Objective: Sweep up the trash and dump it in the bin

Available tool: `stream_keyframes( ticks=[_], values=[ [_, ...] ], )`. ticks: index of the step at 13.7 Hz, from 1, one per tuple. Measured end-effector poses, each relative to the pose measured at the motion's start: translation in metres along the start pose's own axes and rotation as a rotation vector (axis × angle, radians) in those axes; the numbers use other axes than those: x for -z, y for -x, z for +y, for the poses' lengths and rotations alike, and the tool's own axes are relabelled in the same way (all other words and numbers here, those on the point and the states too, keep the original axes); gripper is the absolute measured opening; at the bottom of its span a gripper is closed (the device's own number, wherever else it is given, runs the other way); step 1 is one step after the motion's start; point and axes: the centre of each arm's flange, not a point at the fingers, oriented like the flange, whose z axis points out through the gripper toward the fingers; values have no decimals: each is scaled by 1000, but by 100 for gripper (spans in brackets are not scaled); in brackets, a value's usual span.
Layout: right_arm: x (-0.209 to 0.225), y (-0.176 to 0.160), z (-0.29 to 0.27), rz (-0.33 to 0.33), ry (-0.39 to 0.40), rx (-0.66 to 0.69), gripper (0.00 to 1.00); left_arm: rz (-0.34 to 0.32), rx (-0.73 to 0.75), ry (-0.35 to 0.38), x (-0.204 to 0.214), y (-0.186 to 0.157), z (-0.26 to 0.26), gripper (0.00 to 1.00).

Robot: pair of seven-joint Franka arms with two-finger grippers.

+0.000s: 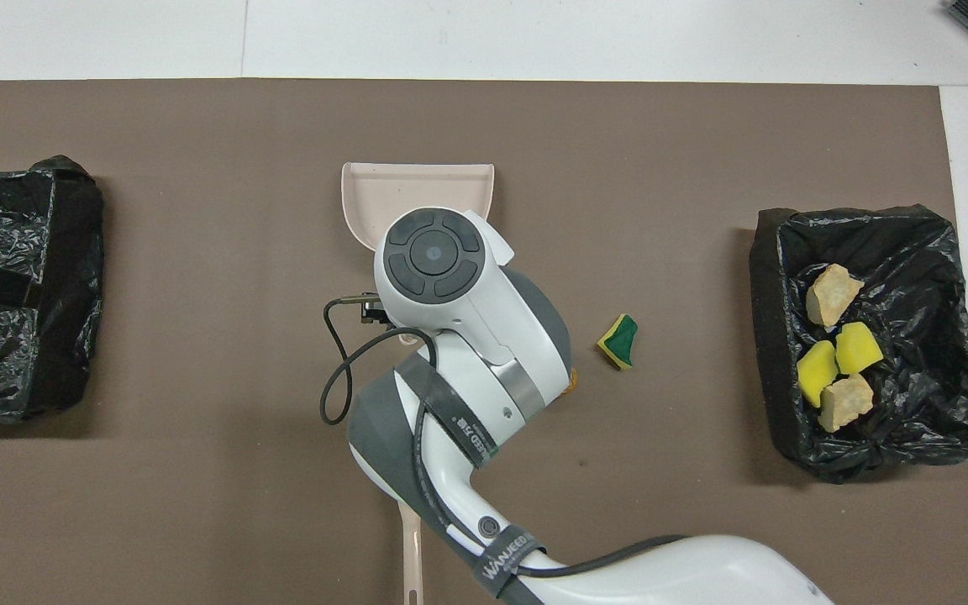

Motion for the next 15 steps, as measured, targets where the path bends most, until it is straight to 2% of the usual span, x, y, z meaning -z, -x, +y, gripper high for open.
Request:
stream_keyframes(
  ticks=[3, 5, 8, 11, 15],
  values=[
    [16, 38, 6, -71, 14, 13, 100, 0, -1, 0, 0, 0, 1, 100],
    [12, 81, -9, -113, 12, 55, 100, 0, -8, 0, 0, -1, 4, 100],
    [-4, 151, -32, -94, -4, 80, 100, 4, -16, -1, 1, -2, 9, 100],
    [-29, 200, -18, -76, -7, 67, 100, 2, -57, -1, -4, -9, 29, 100],
    [-67, 254, -20, -82, 16, 25, 100, 39, -120, -32, -44, -53, 97, 100]
  ],
)
